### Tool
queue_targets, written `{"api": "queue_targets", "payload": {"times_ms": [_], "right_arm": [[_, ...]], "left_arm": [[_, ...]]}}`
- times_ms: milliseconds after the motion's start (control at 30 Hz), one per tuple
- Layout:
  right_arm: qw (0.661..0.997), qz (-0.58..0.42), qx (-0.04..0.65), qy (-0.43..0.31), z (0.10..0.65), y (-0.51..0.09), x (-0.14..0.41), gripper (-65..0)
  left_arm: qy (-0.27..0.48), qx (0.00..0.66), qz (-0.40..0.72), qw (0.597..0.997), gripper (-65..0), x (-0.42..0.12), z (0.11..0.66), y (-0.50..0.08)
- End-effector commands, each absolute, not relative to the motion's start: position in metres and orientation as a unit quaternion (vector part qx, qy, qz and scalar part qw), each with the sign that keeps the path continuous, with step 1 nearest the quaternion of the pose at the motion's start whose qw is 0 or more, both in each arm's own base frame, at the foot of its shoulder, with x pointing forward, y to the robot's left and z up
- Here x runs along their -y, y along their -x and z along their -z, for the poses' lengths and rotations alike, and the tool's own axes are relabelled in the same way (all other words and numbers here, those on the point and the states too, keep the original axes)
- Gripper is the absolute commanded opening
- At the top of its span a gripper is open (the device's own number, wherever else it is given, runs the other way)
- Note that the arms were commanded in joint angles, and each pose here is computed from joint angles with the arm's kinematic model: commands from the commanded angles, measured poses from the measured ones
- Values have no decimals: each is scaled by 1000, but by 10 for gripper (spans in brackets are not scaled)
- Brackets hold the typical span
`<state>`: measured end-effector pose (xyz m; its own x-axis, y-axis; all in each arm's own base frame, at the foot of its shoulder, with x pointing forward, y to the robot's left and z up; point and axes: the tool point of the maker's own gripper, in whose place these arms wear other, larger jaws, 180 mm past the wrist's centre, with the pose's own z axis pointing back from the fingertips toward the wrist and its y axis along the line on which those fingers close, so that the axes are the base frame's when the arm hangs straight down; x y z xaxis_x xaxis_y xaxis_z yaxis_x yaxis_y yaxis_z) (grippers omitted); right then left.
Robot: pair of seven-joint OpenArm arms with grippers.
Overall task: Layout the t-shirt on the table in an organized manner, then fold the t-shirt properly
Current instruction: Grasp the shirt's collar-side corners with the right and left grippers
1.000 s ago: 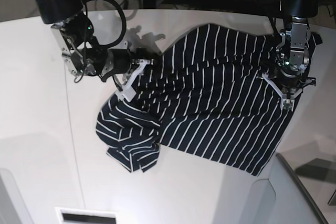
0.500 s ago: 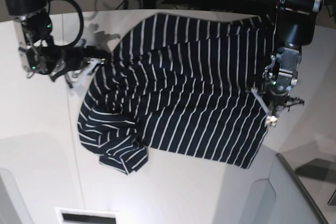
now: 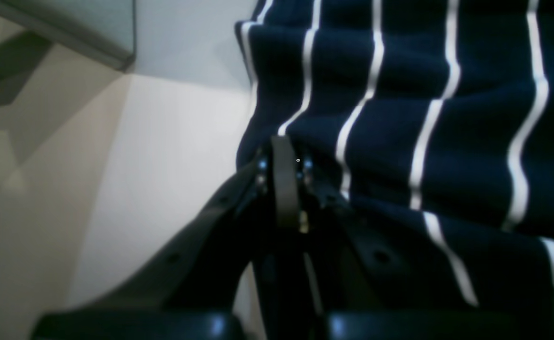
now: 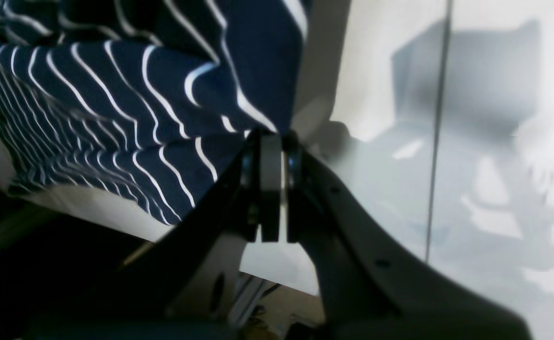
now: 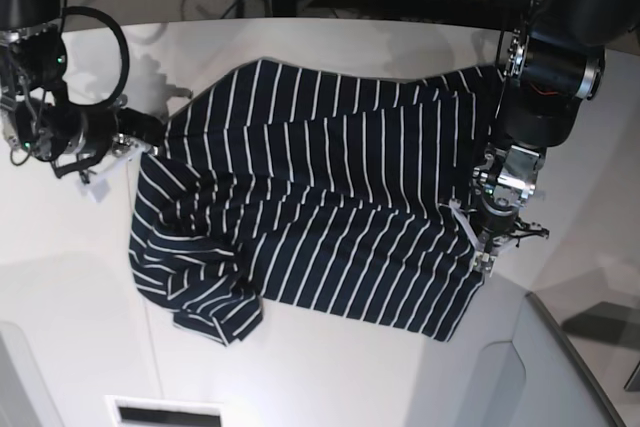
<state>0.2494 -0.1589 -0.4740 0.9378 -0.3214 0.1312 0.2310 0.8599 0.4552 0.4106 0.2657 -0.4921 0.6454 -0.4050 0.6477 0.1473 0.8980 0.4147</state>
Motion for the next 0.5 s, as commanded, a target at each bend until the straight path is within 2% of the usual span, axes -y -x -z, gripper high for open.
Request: {"api": "queue_targets", "payload": {"times_ms": [0,133,200,267,400,467], "right_arm": [[957,150,118,-218,465,-261,167,-650],[955,146,119,-227,461,-265,159,-648],[954,138,121,-236,456,-268,151,-617],[954,125,122,-243,446,-270,146,-533],[951,87,159,-250,418,-273,134,-318],[949,69,179,-251,405,-270,127,-275]], "left_arm": [[-150,366,156,905,-650,-263,498,-408],[-151,373,153,903,-650,-264,492,-414],[-149,389,155,896,-650,-259,483,-424],[-153,402,158,889,-650,-262,473,-430],[-142,432,114,883,-650,-274,456,-437],[-134,429,64,891,-650,-292,452,-429]]}}
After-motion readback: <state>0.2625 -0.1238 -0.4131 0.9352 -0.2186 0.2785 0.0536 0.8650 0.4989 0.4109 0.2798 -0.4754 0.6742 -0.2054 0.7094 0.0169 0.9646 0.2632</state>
